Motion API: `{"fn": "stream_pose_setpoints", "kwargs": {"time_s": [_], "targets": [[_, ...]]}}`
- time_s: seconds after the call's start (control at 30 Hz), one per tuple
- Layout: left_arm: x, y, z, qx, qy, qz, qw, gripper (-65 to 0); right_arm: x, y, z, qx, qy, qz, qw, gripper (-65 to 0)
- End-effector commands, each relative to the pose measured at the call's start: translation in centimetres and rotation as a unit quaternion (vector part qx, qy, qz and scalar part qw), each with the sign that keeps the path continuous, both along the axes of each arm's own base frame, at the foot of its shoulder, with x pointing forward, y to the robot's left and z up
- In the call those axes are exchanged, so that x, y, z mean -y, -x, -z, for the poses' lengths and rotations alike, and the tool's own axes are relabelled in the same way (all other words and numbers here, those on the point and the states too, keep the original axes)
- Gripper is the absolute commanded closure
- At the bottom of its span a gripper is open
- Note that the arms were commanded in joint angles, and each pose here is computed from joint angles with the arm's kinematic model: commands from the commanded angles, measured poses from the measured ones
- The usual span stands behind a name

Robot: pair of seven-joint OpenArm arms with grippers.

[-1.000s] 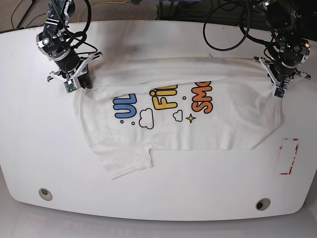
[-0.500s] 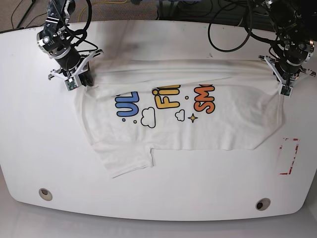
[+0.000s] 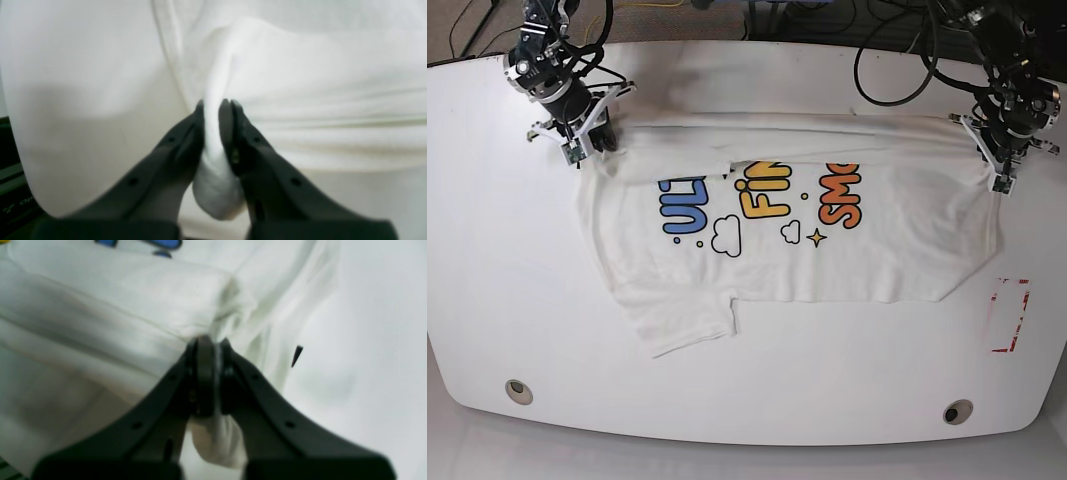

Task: Layout the t-shirt on the table in an organized manner, then fold the t-shirt properly
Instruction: 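Drag the shirt edge with both grippers to stretch it taut, then release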

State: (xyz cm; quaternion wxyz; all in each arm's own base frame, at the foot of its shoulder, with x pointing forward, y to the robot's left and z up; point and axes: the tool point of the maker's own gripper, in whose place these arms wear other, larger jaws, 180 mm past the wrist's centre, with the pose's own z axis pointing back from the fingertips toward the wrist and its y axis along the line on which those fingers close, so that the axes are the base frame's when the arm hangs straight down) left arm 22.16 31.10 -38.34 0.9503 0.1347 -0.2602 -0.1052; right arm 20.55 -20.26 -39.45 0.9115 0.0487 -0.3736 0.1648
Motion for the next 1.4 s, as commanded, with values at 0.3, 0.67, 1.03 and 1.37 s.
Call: {"fn": "stream_pose_setpoints", "kwargs": {"time_s": [0.3, 0.67, 1.03, 1.37], "targets": [[-0.9, -0.7, -0.9, 0.012, -0.015, -0.004, 1.000, -11.0, 0.6, 0.1, -0.5, 0.007, 0.009, 0.004, 0.9999, -9.0], [-0.9, -0.7, -1.1, 0.014, -0.016, -0.004, 1.000, -39.2, 1.8, 1.3, -1.2, 0.007, 0.027, 0.011, 0.9995, -45.2], [-1.3, -2.4, -4.5, 0.057, -0.047, 0.005, 0.997, -39.2, 2.0, 1.5, -3.9, 0.036, 0.048, 0.004, 0.9982, -46.0], [-2.8, -3.9, -7.8, 0.108, -0.064, -0.019, 0.992, -39.2, 0.0, -2.6, -5.0, 0.070, 0.017, 0.003, 0.9974, -46.5]]}}
